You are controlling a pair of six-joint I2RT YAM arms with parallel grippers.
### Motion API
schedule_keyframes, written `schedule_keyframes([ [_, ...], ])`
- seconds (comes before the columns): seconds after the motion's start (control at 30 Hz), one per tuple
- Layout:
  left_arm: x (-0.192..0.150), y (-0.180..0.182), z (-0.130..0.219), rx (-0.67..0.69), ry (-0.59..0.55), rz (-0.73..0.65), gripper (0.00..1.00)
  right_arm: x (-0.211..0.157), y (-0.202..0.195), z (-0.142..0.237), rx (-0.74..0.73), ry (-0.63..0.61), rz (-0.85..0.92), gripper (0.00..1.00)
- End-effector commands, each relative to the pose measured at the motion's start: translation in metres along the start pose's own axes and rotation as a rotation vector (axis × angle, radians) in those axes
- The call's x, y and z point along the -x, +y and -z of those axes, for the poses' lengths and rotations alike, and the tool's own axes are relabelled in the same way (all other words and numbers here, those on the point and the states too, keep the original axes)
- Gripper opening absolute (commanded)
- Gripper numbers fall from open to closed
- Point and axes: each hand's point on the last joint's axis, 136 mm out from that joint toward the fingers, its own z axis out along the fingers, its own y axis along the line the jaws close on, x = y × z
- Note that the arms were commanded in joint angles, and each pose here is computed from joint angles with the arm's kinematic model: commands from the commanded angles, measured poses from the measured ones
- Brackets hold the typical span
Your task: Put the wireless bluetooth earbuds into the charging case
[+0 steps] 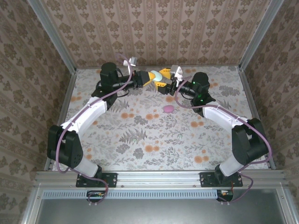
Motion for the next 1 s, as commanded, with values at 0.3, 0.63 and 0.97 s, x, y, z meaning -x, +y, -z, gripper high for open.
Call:
schedule_keyframes([
  [0.3,0.003,-0.020,0.007,-0.032,-0.014,-0.044,0.16,0.022,-0.002,0.008,-0.042,-0.073,0.045,0.65],
  [0.63,0.004,-0.017,0.005,-0.027,-0.011,-0.036,0.15,0.026,0.001,0.011,-0.049,-0.106,0.075,0.65],
  [0.97,0.002,-0.015,0.004,-0.026,-0.008,-0.031,0.16,0.031,0.005,0.006,-0.022,-0.116,0.092,0.65],
])
